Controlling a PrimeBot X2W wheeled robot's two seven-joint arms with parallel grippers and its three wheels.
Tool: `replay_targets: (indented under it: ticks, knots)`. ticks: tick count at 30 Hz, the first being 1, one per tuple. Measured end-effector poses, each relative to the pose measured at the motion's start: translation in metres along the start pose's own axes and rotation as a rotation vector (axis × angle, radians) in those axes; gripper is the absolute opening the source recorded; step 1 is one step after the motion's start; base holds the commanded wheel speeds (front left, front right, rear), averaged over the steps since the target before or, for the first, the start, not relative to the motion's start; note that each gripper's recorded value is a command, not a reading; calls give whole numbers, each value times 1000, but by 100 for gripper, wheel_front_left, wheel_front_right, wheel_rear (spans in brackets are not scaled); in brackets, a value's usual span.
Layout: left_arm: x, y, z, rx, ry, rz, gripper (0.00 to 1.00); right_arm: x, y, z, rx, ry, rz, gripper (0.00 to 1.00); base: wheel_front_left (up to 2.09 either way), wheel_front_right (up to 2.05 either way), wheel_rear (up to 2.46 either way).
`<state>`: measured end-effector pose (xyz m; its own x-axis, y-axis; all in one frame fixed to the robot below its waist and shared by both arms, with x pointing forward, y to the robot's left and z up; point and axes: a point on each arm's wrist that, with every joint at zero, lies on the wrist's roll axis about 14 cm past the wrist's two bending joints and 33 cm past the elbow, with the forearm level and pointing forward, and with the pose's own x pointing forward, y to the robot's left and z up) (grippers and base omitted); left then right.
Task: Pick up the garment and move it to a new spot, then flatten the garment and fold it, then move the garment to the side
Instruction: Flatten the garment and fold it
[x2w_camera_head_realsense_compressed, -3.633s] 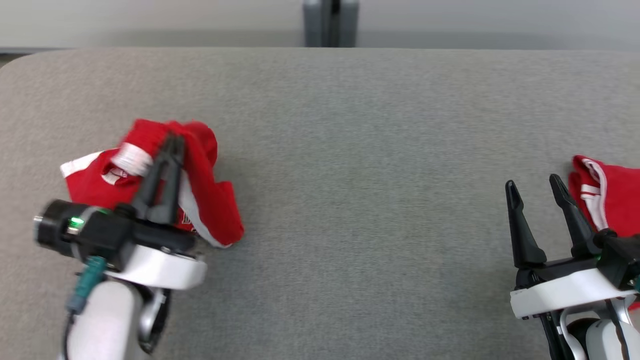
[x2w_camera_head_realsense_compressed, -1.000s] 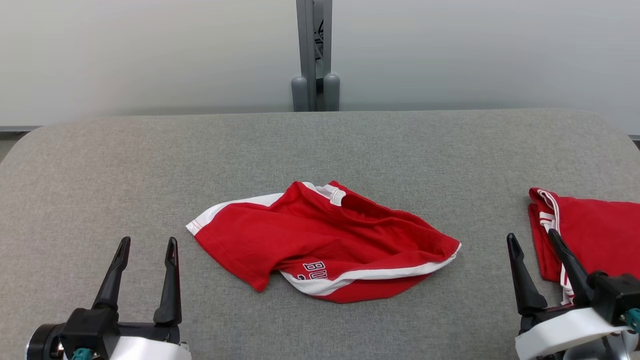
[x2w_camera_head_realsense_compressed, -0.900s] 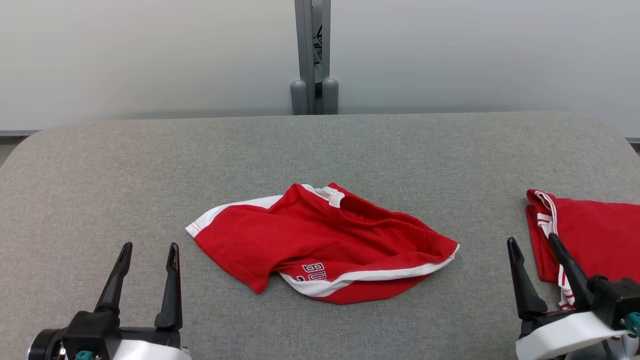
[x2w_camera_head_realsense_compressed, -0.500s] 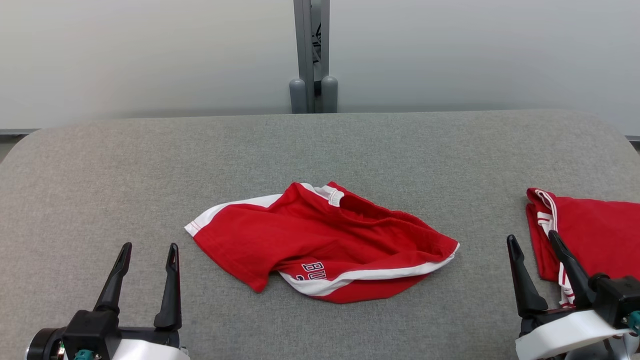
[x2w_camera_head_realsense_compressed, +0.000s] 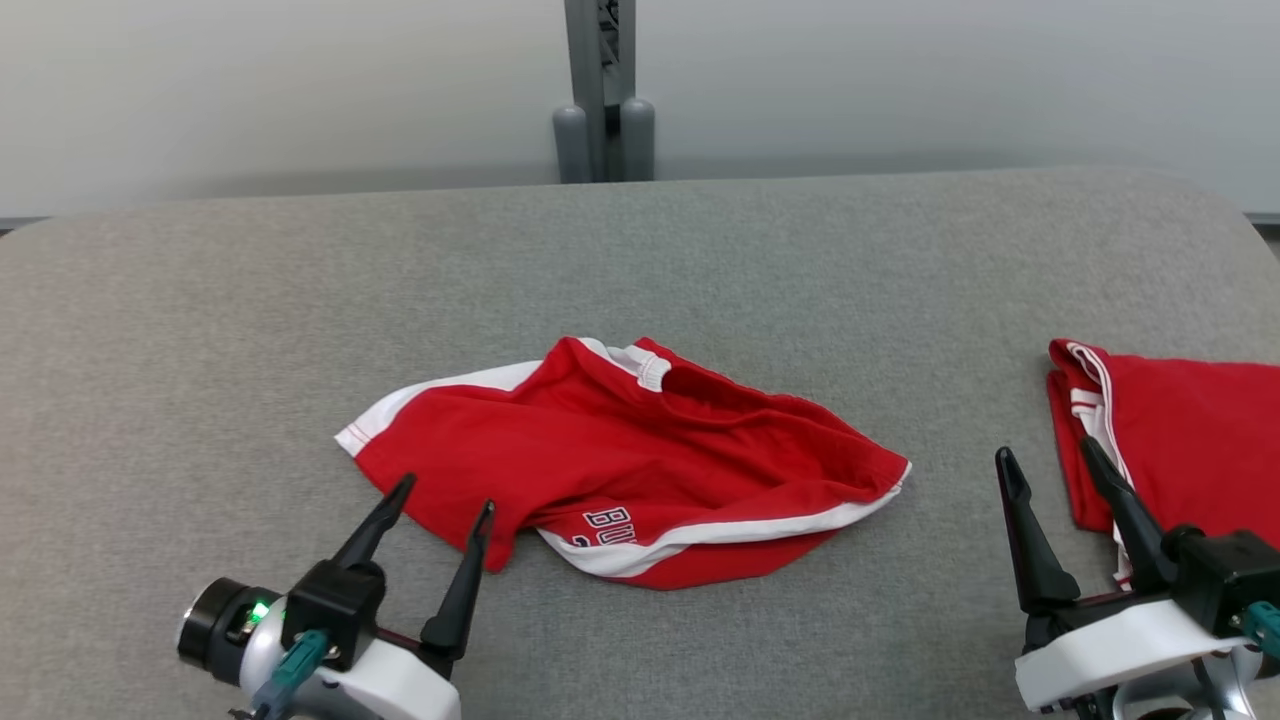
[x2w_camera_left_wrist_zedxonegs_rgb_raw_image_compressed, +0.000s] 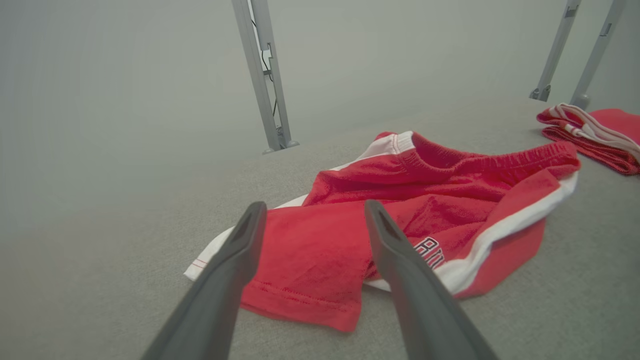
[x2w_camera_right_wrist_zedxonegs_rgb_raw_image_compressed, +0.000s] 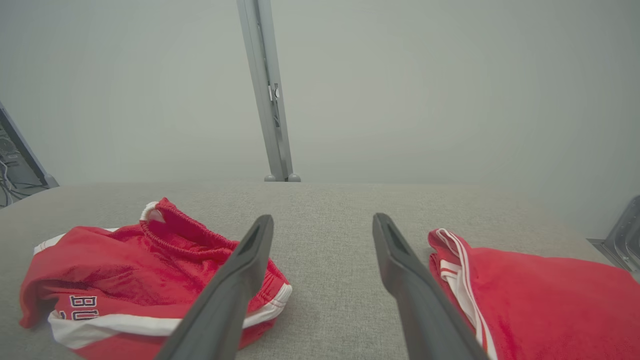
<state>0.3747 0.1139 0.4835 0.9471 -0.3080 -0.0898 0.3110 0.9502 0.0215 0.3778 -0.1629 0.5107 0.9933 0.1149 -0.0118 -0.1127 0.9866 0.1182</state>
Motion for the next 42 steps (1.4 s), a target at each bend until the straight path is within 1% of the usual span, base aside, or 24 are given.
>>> replay_targets:
  ticks: [5, 13, 14, 15, 17, 23, 26, 30, 34, 39, 41, 42]
  knots:
    - [16, -18, -28, 1, 93, -81, 100, 3, -9, -3, 0, 6, -26, 100, 0, 0, 0]
    - [29, -29, -81, 22, 269, -143, 100, -2, -30, -14, 5, 30, -90, 100, 0, 0, 0]
    - [30, -29, -85, 24, 282, -145, 96, -2, -31, -15, 5, 30, -95, 100, 0, 0, 0]
    - [30, -28, -89, 31, 298, -145, 55, -2, -32, -15, 5, 31, -97, 100, 0, 0, 0]
    - [32, -24, -91, 47, 305, -136, 0, -1, -33, -16, 8, 31, -101, 100, 0, 0, 0]
    - [35, -5, -84, 99, 273, -94, 0, 3, -33, -12, 10, 12, -96, 100, 0, 0, 0]
    - [35, 2, -70, 138, 232, -90, 0, 5, -32, -11, 11, 6, -93, 100, 0, 0, 0]
    - [35, 6, -45, 211, 180, -116, 0, 9, -28, -11, 14, 3, -80, 100, 0, 0, 0]
    - [26, 6, -21, 307, 159, -162, 0, 13, -24, -10, 19, -4, -65, 100, 0, 0, 0]
    - [16, 10, 22, 431, 106, -176, 0, 18, -20, -11, 24, -6, -52, 100, 0, 0, 0]
    - [18, 11, 45, 476, 67, -180, 0, 20, -17, -12, 28, -4, -44, 100, 0, 0, 0]
    - [21, 12, 49, 489, 62, -179, 0, 21, -17, -12, 29, -3, -42, 100, 0, 0, 0]
